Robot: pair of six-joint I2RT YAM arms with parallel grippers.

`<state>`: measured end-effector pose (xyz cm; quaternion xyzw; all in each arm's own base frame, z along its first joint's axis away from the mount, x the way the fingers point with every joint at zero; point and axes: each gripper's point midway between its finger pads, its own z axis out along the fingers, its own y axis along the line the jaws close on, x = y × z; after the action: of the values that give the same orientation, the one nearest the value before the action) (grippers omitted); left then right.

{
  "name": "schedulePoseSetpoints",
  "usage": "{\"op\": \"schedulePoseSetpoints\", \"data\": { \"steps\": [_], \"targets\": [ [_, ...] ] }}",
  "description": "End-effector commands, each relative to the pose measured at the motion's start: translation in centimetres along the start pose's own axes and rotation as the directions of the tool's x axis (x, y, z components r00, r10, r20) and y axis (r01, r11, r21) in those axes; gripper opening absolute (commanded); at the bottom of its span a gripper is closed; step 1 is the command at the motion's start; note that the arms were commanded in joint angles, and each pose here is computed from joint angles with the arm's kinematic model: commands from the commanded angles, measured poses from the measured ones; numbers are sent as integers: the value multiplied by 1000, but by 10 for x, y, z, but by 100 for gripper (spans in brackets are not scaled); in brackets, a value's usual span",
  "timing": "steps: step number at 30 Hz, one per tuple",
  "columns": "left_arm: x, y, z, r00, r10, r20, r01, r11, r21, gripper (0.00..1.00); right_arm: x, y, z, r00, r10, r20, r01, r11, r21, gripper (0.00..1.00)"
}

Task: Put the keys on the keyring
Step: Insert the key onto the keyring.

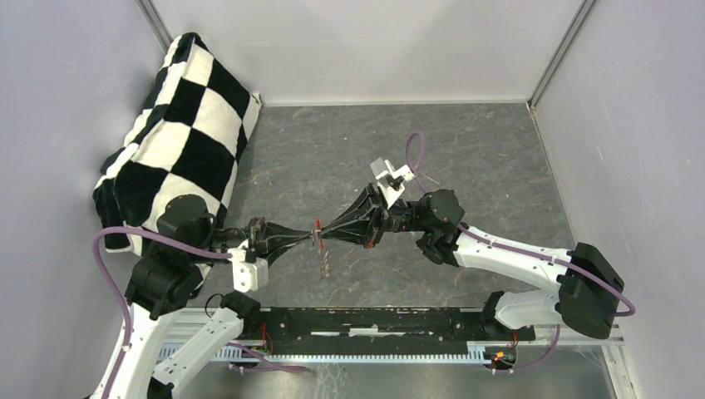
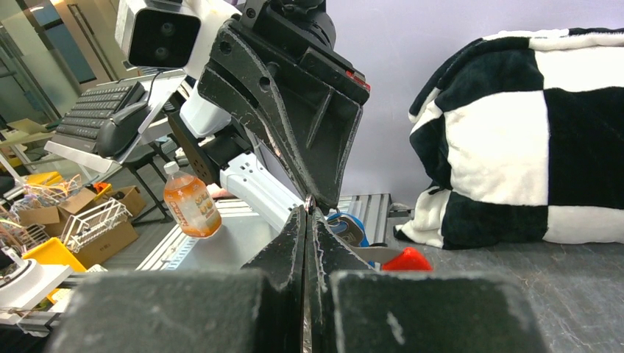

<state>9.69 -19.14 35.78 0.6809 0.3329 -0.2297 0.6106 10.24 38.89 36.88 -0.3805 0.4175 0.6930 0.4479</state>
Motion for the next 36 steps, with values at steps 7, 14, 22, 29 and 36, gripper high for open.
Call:
{"op": "schedulePoseSetpoints", "data": {
  "steps": [7,14,22,29,36],
  "targets": [
    [-7,-15,4,997,37,72,-42,997,69,2,-40,10,4,987,-50,151,53,998,-17,0],
    [-4,-18,6,997,19,81,-25,996,86,7,-39,9,3,985,-34,172,38,999,-18,0],
    [-18,0,-1,993,-97,72,99,995,-27,48,-35,7,0,986,-61,156,62,998,-2,0],
    [-25,16,-15,965,-252,77,263,945,-197,54,-33,10,-2,984,-123,129,125,992,-10,0],
    [-26,19,-4,896,-420,141,439,885,-157,53,-29,17,0,980,-184,74,188,980,-60,0]
  ]
}}
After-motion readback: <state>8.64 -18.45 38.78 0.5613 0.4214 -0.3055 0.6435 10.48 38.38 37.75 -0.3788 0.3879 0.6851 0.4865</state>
